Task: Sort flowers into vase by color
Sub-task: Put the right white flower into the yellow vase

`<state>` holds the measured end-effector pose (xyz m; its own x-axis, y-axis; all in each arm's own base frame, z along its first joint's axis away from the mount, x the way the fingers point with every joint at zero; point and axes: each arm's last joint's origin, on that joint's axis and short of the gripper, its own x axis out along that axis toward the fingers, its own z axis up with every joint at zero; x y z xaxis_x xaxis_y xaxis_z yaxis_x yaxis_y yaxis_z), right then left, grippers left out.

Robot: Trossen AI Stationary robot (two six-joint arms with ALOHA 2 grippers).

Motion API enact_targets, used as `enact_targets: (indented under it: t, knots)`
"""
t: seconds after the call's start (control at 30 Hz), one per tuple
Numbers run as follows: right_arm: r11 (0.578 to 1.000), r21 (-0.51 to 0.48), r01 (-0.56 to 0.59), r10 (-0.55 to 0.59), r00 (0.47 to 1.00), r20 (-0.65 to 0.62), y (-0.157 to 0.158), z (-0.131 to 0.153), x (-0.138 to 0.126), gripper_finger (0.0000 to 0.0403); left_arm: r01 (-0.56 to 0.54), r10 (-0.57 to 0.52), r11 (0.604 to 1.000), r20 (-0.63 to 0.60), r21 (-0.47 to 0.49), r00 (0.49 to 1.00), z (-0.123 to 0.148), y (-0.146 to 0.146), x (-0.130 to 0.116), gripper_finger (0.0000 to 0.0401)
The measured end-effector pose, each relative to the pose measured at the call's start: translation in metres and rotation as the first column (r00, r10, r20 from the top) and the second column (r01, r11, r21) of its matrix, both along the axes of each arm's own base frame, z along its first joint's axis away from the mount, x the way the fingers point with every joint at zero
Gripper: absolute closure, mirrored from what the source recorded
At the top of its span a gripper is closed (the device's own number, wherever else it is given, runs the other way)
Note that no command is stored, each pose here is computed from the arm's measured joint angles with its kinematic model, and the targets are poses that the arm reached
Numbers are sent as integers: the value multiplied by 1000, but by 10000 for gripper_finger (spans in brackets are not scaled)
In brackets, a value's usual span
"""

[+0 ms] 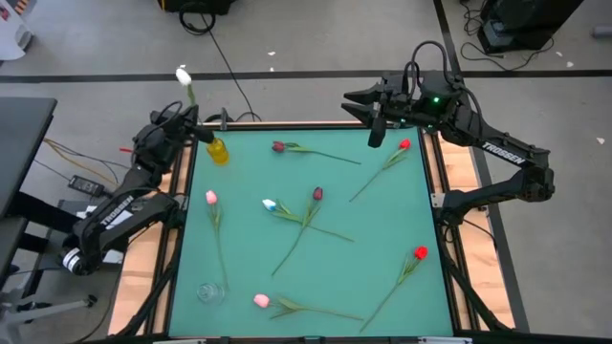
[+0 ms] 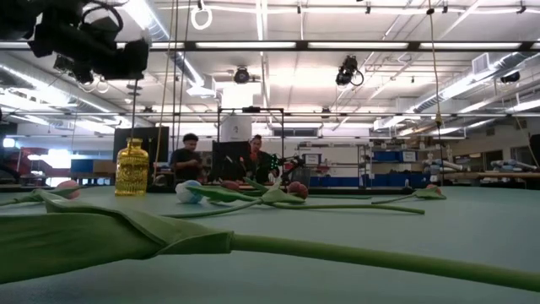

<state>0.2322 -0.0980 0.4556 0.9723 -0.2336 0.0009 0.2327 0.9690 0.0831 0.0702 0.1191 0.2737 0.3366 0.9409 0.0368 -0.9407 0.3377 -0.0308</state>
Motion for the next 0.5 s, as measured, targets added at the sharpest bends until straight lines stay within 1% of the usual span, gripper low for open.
enact_targets:
  t: [0.1,0.37,0.43,0.5]
  knots:
    - [1000,0,0,0,1000,0,0,0,0,255,-4,3,1000,-34,-25,999,-6,0,0,345]
    - [1000,0,0,0,1000,0,0,0,0,255,-5,3,996,-20,-89,1000,-12,0,0,267]
    - [1000,0,0,0,1000,0,0,0,0,255,-6,3,992,-23,-126,1000,-11,-1,0,249]
    - [1000,0,0,0,1000,0,0,0,0,255,0,-2,986,-14,-168,1000,-5,-2,-1,232]
